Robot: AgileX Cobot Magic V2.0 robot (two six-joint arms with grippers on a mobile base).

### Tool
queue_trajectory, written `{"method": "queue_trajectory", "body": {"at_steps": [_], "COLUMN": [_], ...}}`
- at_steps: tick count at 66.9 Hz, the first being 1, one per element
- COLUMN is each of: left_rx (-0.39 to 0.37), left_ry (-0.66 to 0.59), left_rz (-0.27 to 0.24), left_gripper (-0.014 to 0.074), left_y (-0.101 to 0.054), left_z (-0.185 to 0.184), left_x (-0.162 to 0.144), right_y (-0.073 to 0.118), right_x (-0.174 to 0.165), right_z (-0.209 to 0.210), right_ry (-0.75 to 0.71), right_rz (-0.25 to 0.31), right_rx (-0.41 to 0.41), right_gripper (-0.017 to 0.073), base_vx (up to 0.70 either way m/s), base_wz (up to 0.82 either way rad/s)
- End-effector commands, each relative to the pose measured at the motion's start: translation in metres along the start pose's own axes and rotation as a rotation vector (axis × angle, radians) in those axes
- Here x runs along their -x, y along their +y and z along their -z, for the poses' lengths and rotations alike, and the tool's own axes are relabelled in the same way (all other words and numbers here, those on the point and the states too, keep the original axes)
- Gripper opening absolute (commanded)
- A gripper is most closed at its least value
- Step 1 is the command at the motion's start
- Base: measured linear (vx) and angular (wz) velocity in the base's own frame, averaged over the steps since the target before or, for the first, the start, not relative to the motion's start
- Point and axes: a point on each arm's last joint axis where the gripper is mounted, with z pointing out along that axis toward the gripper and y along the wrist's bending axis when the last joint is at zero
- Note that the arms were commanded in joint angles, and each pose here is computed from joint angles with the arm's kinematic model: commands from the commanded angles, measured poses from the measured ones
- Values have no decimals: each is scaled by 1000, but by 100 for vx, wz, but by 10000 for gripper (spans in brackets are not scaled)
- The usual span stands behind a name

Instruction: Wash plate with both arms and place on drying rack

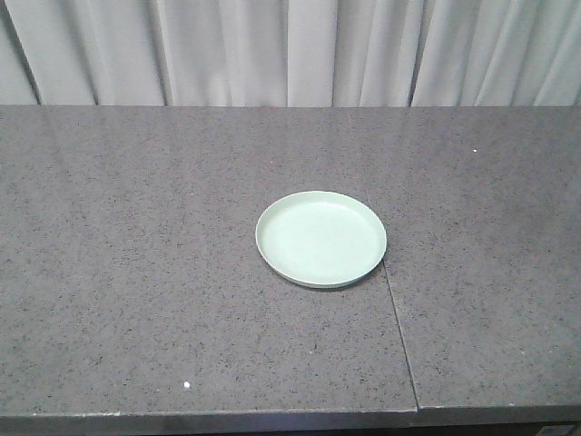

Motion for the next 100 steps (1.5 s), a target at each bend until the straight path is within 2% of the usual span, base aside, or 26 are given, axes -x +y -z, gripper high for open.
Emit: {"method": "queue_trajectory", "body": {"at_steps": [1, 14, 20, 24, 36, 44, 54, 60, 72, 88, 100], "left_rx": [-9, -9, -9, -9, -9, -9, -9, -9, -9, -9, -9], "left_ry": [-117, -117, -117, -117, -117, -117, -117, -117, -117, -117, -117], "left_rz": [0, 0, 0, 0, 0, 0, 0, 0, 0, 0, 0], "left_gripper": [-6, -6, -6, -6, -6, -6, -6, -6, -6, -6, -6], "left_y": [-1, -1, -1, -1, -1, -1, -1, -1, -1, -1, -1], "left_z": [3, 3, 3, 3, 3, 3, 3, 3, 3, 3, 3], "left_x": [17, 17, 17, 17, 17, 17, 17, 17, 17, 17, 17], "right_y": [0, 3, 5, 8, 16, 19, 36, 43, 64, 85, 93], "right_x": [21, 36, 43, 46, 54, 56, 62, 67, 74, 84, 89], "right_z": [-7, -33, -45, -51, -71, -82, -91, -97, -114, -139, -164], "right_ry": [1, 162, 224, 248, 289, 321, 346, 361, 407, 452, 496], "right_rz": [10, 34, 48, 61, 84, 92, 200, 235, 284, 276, 205], "right_rx": [8, 61, 99, 128, 237, 275, 306, 295, 347, 371, 358], "right_gripper": [88, 372, 465, 494, 498, 498, 498, 498, 487, 466, 466], "base_vx": [0, 0, 0, 0, 0, 0, 0, 0, 0, 0, 0], "base_wz": [0, 0, 0, 0, 0, 0, 0, 0, 0, 0, 0]}}
